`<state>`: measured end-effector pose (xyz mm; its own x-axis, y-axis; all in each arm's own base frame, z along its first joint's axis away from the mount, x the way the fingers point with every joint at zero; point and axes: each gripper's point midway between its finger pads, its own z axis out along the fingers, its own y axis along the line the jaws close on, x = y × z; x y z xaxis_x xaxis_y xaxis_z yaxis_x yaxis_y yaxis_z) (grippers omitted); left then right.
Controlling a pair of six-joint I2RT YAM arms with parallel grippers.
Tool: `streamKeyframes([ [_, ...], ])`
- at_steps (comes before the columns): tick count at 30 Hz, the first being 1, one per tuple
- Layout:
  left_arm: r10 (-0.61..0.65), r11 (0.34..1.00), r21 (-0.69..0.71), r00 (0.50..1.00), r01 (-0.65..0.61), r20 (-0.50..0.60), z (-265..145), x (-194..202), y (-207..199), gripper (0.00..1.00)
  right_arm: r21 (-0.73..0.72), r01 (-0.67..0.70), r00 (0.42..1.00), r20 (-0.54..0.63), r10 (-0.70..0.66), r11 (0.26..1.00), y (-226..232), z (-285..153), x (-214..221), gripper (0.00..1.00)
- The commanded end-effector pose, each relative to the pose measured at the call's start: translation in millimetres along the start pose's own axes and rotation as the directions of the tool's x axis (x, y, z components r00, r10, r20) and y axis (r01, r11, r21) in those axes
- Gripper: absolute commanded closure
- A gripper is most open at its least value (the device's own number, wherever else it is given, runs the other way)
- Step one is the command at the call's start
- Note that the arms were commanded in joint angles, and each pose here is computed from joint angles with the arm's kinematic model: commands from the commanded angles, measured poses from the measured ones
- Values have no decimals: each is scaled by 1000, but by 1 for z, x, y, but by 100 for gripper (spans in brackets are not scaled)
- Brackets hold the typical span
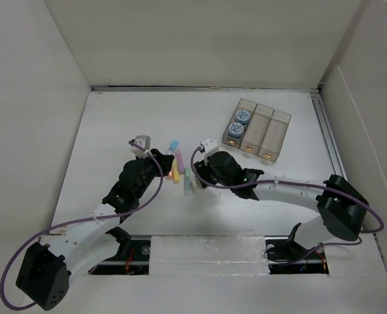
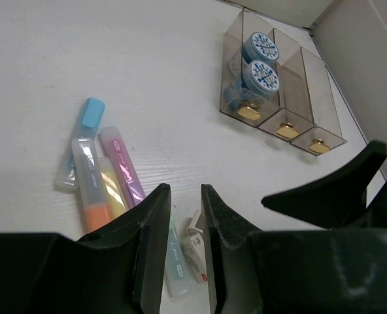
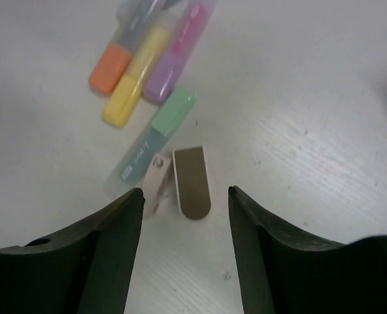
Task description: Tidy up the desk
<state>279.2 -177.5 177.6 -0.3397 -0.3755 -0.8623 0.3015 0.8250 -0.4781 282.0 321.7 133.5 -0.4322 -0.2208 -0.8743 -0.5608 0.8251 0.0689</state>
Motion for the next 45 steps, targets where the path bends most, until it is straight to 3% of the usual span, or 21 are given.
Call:
streamKeyframes([
  [1,-24,1000,-17,996,26,82,-3,-22,-2,79,-46,-10,998,-56,7,999,7,-7,25,39],
  [3,-29,999,-31,995,32,93,-6,-24,1,79,-45,-16,995,-95,11,999,5,-5,46,36],
  [7,-31,999,-30,994,35,108,-7,-25,2,79,-25,-20,990,-141,16,999,3,3,65,44],
  [18,-24,999,-25,995,26,94,-7,-23,1,78,-27,12,984,-180,-16,1000,12,37,69,44],
  [22,-24,1000,-19,996,25,87,-7,-22,0,78,-27,-6,991,-135,2,1000,16,44,57,51],
  [25,-23,999,-20,996,25,84,-6,-22,0,78,-4,-17,994,-109,16,1000,13,46,49,62],
  [29,-22,1000,-13,996,23,84,-7,-22,-1,78,45,-34,998,-55,37,998,0,37,23,67],
  [33,-26,1000,2,996,26,80,-6,-21,-4,78,120,-166,981,123,151,979,-51,8,-44,68],
  [37,-23,1000,-1,997,23,71,-5,-19,-4,78,238,-291,940,249,231,927,-123,-8,-80,68],
  [45,-22,1000,8,997,21,69,-6,-20,-6,78,468,-466,875,369,313,751,-262,-19,-84,68],
])
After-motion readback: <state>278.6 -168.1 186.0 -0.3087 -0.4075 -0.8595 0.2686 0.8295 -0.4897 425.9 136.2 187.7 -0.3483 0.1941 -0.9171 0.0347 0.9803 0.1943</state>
